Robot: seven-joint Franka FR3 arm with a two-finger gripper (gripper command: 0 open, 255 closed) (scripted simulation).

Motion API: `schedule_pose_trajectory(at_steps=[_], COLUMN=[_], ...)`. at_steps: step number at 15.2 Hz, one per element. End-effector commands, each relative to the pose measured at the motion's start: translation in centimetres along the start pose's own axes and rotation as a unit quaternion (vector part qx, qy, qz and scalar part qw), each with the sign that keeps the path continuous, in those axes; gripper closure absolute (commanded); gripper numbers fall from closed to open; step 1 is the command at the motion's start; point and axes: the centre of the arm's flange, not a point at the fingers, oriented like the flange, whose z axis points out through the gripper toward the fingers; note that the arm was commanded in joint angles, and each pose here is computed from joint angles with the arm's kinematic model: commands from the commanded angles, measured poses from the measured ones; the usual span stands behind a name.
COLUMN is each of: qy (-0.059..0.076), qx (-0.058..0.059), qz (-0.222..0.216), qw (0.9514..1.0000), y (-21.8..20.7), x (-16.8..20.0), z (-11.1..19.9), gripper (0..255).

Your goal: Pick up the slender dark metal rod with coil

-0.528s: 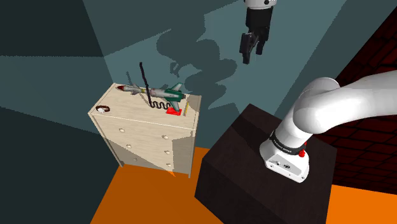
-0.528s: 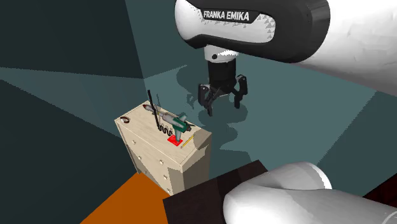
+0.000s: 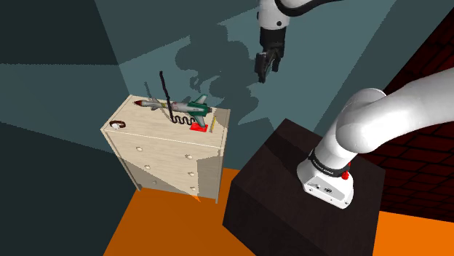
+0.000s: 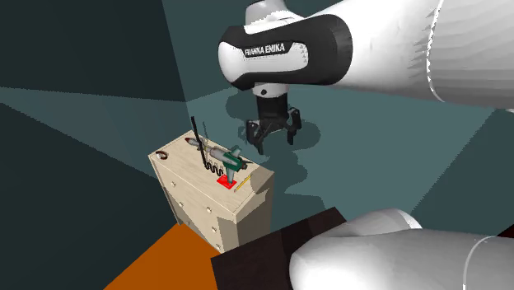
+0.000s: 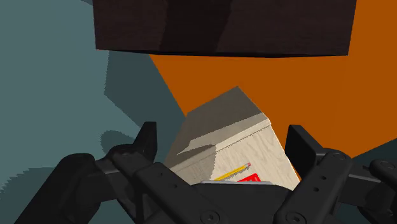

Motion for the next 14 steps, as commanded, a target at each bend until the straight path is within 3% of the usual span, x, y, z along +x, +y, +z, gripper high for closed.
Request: schedule_pose_trajectory(at_steps=[1,14], qy=[0.009,0.053], qx=[-0.002,-0.017], qz=[-0.014,-0.1], qw=[0.9999,0.9934], y=[-0.9,-5.7], x=[2.0,14.8], z=[1.1,9.6], gripper=[0,0])
